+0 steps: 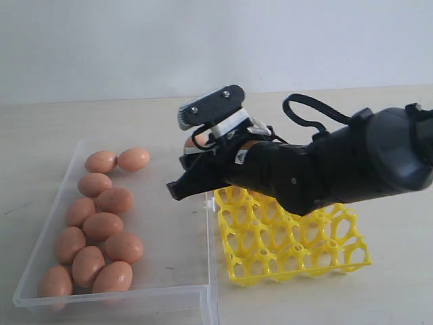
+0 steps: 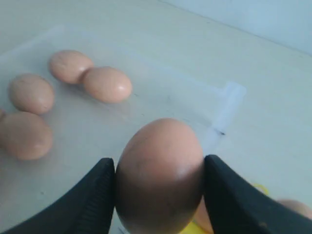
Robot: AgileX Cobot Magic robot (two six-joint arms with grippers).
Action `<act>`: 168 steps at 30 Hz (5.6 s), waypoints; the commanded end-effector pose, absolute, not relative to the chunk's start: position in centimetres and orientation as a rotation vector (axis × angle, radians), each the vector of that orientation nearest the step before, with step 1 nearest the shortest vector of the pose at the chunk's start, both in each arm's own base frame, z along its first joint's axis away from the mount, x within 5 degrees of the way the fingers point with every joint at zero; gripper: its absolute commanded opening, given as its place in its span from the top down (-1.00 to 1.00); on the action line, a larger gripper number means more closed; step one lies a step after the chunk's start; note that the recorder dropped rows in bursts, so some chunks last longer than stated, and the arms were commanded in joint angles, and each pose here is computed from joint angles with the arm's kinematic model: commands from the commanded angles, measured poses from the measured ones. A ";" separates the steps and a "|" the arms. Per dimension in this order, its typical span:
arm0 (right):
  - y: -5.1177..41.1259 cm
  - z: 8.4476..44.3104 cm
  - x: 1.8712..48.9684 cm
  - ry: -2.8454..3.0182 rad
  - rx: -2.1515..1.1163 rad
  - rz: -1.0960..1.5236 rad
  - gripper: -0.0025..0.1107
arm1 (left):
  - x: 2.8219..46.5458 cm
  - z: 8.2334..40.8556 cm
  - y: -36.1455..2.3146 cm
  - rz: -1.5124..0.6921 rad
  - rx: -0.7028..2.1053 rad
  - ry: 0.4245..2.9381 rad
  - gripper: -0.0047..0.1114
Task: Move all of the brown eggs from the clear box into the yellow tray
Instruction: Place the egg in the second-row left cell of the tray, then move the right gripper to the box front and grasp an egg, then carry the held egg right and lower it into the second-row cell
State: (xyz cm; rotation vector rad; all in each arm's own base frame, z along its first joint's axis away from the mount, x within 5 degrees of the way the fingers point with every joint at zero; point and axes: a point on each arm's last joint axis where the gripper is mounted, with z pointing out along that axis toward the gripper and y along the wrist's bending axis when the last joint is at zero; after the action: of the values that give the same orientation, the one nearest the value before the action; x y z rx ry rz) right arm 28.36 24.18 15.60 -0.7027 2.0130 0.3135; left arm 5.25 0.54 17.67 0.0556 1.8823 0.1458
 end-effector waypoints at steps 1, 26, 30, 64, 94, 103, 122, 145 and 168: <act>22.2 14.9 28.3 2.018 -0.658 0.260 0.96 | 5.2 17.9 0.5 0.135 0.057 1.863 0.92; 21.0 11.7 28.8 2.102 -0.602 0.191 0.96 | 5.2 17.9 0.5 0.135 0.057 1.863 0.92; 21.0 11.7 28.8 2.101 -0.605 0.190 0.90 | 5.2 17.9 0.5 0.135 0.057 1.863 0.92; 34.6 19.5 27.6 2.308 -1.129 0.562 -0.21 | 5.2 17.9 0.5 0.135 0.057 1.863 0.92; 39.4 13.3 33.4 2.334 -1.268 0.300 -0.17 | 5.2 17.9 0.5 0.135 0.057 1.863 0.92; 39.4 11.7 33.5 2.360 -1.282 0.292 0.06 | 5.2 17.9 0.5 0.135 0.057 1.863 0.92; 29.2 20.2 31.4 1.794 -0.805 0.373 0.96 | 5.2 17.9 0.5 0.135 0.057 1.863 0.92; 17.0 13.3 27.4 2.037 -0.477 0.162 0.96 | 5.2 17.9 0.5 0.135 0.057 1.863 0.92; 16.9 13.2 27.1 2.045 -0.672 0.072 -0.03 | 5.2 17.9 0.5 0.135 0.057 1.863 0.92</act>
State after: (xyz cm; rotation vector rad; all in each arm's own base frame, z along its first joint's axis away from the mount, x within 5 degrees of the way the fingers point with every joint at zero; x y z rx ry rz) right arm 27.28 17.13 12.11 -0.5988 2.0603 0.0967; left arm 5.25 0.54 17.67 0.0556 1.8823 0.1458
